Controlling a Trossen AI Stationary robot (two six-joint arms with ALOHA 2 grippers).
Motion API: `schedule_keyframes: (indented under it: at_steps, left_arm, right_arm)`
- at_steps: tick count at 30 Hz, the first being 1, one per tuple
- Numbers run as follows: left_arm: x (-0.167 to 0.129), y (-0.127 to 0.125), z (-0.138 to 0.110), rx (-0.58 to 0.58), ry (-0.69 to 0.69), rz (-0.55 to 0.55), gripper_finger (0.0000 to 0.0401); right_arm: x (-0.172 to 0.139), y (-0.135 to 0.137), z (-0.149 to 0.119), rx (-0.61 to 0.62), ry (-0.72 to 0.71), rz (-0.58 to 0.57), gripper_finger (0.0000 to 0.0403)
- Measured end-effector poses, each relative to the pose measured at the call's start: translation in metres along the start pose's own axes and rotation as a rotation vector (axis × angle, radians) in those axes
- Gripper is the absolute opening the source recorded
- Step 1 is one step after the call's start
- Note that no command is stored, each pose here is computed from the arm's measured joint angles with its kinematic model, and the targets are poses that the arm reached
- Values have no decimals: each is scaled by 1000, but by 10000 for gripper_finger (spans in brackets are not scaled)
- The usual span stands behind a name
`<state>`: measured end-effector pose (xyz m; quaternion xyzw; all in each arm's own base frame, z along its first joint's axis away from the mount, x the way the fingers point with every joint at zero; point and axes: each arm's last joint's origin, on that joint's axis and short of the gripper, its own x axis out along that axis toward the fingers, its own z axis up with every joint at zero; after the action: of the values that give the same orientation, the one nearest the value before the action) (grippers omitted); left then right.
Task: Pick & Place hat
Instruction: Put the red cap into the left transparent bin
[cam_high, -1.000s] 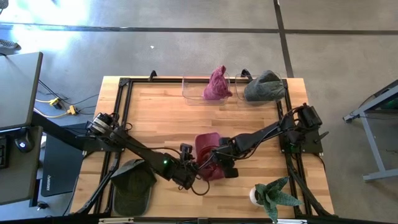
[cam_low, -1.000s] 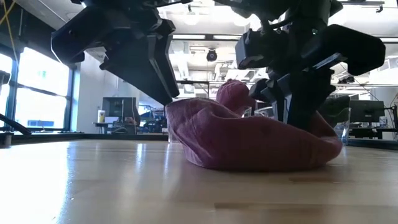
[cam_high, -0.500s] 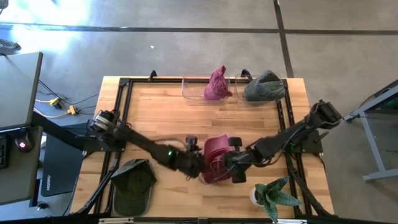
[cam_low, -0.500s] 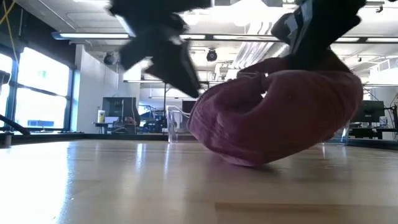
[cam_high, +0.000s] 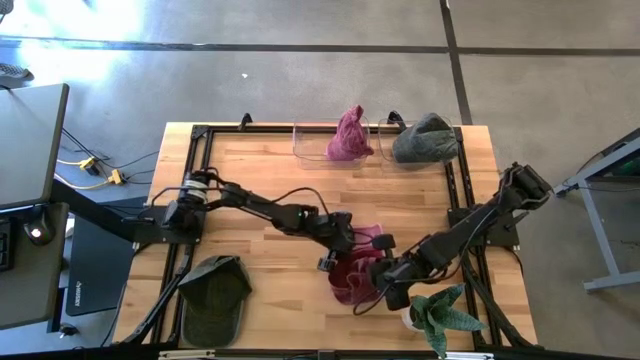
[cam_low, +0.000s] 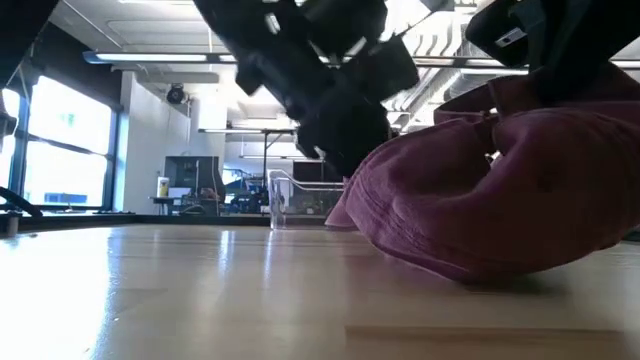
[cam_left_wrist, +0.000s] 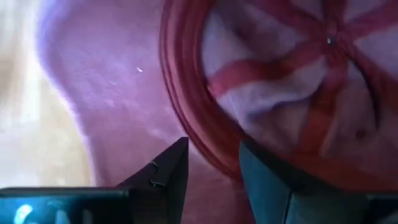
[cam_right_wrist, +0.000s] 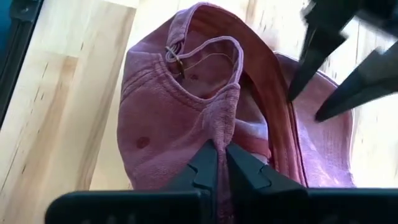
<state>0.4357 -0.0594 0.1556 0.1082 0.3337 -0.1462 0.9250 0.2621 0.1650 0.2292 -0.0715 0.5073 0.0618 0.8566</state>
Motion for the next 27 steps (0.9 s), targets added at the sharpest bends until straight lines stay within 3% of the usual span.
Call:
schedule_keyframes:
  at_steps: [7, 11, 17, 23, 27]
  left_arm:
    - [0, -4, -21, -77, 218, 28, 137]
    - [-12, -14, -23, -114, 334, 26, 137]
    - [-12, -40, -21, -56, 376, 94, 137]
    - [-13, -54, -19, -4, 399, 153, 137]
    - [-14, -56, -11, 4, 414, 149, 137]
  right_arm:
    - [0, -1, 0, 15, 1, -9, 6]
    - [1, -8, -2, 131, 21, -80, 14]
    - [11, -32, -17, 395, 127, -211, 5]
    - [41, -58, -38, 456, 189, -139, 23]
    - [46, -73, -34, 440, 142, -165, 27]
